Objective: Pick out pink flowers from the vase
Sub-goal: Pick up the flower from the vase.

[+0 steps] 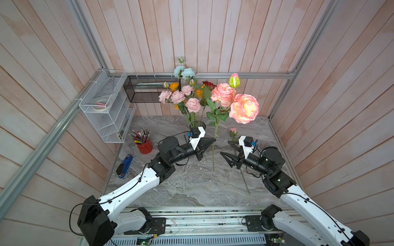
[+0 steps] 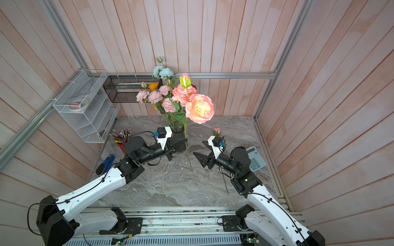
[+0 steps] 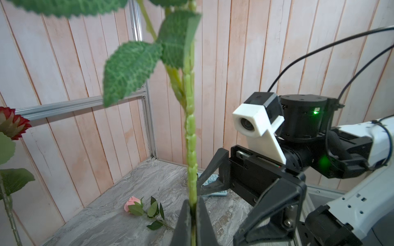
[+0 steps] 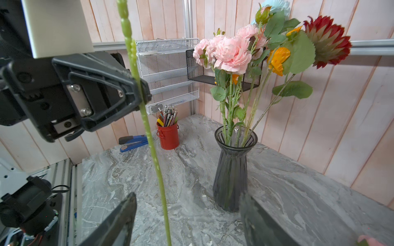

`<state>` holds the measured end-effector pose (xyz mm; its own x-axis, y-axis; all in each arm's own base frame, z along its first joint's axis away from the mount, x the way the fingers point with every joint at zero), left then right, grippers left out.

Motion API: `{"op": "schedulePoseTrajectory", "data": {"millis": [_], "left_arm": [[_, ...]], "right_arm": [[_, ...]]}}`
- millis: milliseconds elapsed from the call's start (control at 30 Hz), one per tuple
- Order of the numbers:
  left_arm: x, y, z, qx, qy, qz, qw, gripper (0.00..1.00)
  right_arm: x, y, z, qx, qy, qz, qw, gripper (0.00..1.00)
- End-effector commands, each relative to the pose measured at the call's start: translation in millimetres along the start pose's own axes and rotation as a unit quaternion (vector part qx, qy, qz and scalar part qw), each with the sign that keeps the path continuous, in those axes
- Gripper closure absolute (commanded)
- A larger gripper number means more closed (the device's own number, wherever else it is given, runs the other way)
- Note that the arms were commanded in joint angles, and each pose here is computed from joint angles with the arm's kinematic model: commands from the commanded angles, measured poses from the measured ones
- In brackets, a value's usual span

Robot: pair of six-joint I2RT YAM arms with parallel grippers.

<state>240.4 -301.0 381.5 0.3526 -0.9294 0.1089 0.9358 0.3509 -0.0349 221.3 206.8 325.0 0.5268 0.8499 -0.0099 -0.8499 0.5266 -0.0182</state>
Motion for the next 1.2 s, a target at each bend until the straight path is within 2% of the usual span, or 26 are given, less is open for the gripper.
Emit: {"op": "schedulePoseTrajectory", "data": {"millis": [0, 367, 833, 900, 1000, 1167], "left_arm": [[0.8, -4.4, -1.2, 0.001, -0.006, -0.018, 1.0, 1.0], [4.4, -2.7, -10.6, -0.011, 0.0, -0.018, 1.0, 1.0], [8.4, -5.3, -17.2, -0.018, 0.011, -0.034, 0.999, 1.0], [8.4, -5.1, -16.9, -0.016, 0.011, -0.033, 0.999, 1.0], [8.5, -4.8, -18.0, -0.017, 0.012, -0.032, 0.999, 1.0], [8.6, -2.8, -19.3, -0.013, 0.011, -0.027, 0.999, 1.0]], "right_arm": [[1.7, 10.8, 12.2, -0.007, -0.01, 0.038, 0.999, 0.31], [10.8, 21.6, 17.9, -0.013, -0.021, 0.078, 0.997, 0.42], [29.0, 17.6, 26.2, -0.009, -0.036, 0.088, 0.995, 0.48], [31.4, 17.2, 26.5, -0.009, -0.036, 0.09, 0.995, 0.53], [34.6, 16.9, 26.4, -0.005, -0.034, 0.094, 0.995, 0.67], [37.8, 18.9, 26.9, -0.005, -0.033, 0.1, 0.994, 0.77]]}}
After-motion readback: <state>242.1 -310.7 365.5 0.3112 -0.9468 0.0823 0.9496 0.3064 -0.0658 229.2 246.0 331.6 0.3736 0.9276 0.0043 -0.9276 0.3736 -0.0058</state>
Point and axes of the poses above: each gripper's point midway between its finger pads, its own x axis out along the fingers, its own y axis along the line the jaws close on, z = x × y, the point moved 3 cm from there along -x, back along the fingers, and after that the axes turned 5 degrees about -x, right-handed, at the moved point
